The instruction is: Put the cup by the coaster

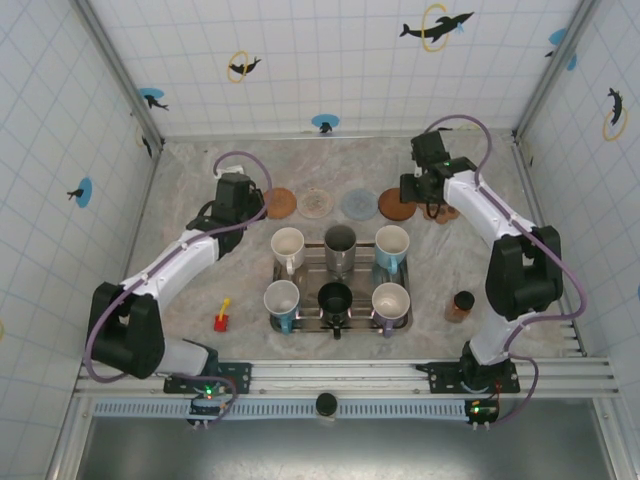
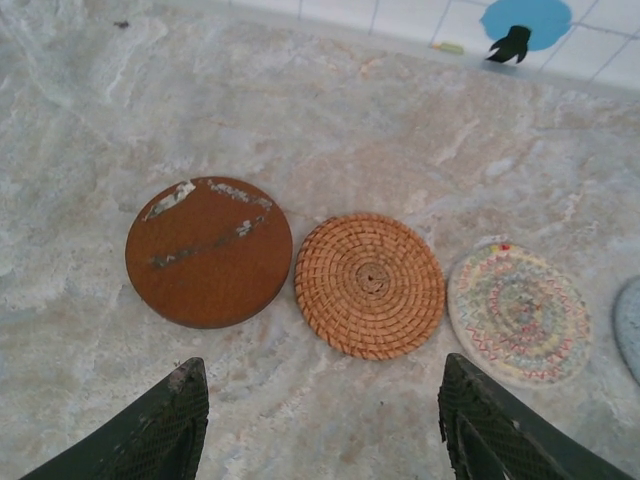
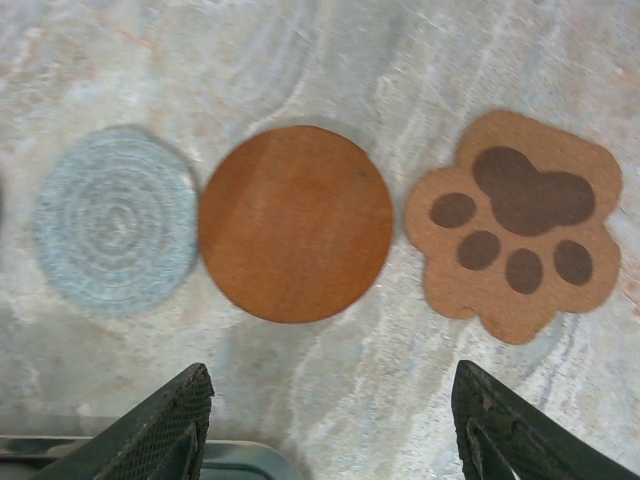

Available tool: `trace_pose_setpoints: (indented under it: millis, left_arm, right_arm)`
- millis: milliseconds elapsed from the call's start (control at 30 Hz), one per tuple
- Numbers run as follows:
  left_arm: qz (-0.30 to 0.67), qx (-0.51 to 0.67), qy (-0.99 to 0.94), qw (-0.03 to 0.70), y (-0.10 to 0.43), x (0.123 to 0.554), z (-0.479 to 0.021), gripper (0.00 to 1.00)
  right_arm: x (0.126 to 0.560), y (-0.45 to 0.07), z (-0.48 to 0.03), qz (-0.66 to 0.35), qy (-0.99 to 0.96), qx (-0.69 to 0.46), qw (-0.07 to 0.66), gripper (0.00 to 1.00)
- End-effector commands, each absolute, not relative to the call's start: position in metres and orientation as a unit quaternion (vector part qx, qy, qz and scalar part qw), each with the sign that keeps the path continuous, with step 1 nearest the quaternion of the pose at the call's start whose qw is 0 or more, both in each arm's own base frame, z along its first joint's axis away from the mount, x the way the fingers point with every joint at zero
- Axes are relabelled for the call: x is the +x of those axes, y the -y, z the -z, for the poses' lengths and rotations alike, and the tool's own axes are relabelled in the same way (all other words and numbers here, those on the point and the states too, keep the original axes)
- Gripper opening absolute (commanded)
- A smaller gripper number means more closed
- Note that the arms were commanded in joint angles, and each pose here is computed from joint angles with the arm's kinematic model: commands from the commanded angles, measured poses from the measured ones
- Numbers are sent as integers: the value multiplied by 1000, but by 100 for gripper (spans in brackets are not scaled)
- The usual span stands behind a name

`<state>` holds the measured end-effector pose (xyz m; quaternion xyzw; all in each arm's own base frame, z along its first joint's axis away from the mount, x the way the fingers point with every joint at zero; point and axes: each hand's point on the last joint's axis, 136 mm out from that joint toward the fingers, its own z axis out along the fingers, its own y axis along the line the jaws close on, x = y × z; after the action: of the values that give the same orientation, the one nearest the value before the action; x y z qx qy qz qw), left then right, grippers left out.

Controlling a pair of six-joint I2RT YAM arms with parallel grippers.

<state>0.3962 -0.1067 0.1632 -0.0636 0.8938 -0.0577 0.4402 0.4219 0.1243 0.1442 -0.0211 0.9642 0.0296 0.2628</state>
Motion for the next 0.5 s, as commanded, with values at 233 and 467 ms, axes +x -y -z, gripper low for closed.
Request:
trace_pose_setpoints:
  millis: [233,467]
  left_arm:
    - [61,-110,-895,428,87,439,-159,62]
    - [30,-152,-906,393,53,479,-138,63]
  right_arm:
    - [417,-149,-196,-55,-949,-43,308,65]
    - [410,-147,-204,-58,-943,-53,324,67]
